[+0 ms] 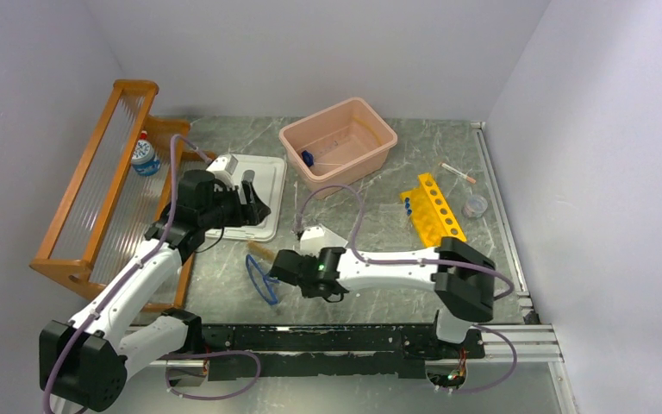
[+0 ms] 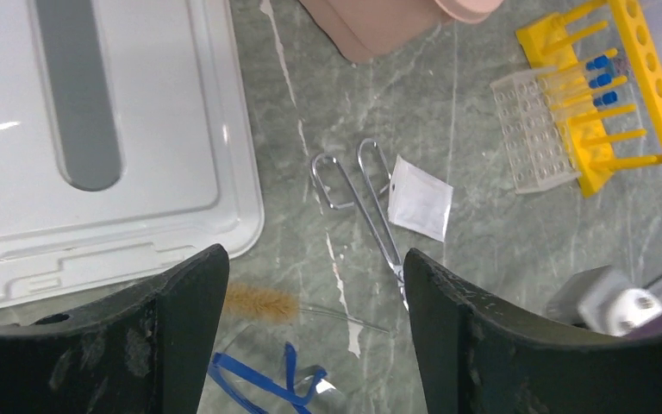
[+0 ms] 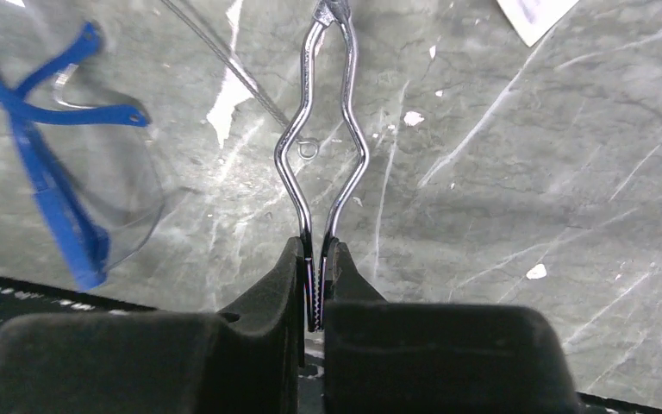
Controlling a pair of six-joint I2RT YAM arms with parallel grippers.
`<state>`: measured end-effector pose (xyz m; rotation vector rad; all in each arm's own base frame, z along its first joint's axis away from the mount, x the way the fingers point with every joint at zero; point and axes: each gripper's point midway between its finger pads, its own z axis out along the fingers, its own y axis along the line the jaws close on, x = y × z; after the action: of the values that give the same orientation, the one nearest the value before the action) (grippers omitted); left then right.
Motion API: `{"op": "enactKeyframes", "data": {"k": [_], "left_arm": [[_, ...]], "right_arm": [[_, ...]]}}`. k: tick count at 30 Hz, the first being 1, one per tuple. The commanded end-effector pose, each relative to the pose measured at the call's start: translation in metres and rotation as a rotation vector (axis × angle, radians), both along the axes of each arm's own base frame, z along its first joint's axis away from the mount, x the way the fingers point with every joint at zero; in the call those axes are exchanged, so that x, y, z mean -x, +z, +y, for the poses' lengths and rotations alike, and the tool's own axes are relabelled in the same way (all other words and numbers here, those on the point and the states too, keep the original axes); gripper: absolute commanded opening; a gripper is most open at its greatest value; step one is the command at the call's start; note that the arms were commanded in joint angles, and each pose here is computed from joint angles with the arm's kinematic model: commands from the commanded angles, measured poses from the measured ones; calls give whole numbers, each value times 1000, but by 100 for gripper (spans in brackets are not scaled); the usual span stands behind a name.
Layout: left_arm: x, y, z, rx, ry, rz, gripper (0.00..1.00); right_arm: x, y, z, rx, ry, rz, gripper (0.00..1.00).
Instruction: Organize the chemistry lab equipment
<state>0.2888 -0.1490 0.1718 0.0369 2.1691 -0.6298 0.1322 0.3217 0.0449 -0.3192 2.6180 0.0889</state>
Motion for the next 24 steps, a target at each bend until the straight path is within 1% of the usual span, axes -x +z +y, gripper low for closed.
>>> {"op": "enactKeyframes", "data": {"k": [1,6,10,12,15,17,20,22,24], "left_arm": [[9,0,-19,101,-80,29,80],[24,0,-39,236,-140,98,83],[37,-5,-57,373,-205,154,85],[39,-4,-66,450,-225,165,85],[42,-6,-78,513,-252,182,85],[43,-3,-88,537,-275,174,82],[44,10,-103,556,-313,122,76],[41,14,-106,543,-291,99,72],[37,13,-107,522,-256,82,64]], "right_arm": [[-19,34,6,-124,-12,-118,0],[-25,56,11,-253,36,-151,0],[-28,77,17,-365,68,-185,0],[-30,86,19,-416,79,-204,0],[-31,101,22,-486,88,-228,0],[-33,109,23,-529,94,-240,0],[-35,117,22,-571,93,-251,0],[-37,122,23,-595,95,-258,0],[-38,127,24,-618,101,-266,0]]}}
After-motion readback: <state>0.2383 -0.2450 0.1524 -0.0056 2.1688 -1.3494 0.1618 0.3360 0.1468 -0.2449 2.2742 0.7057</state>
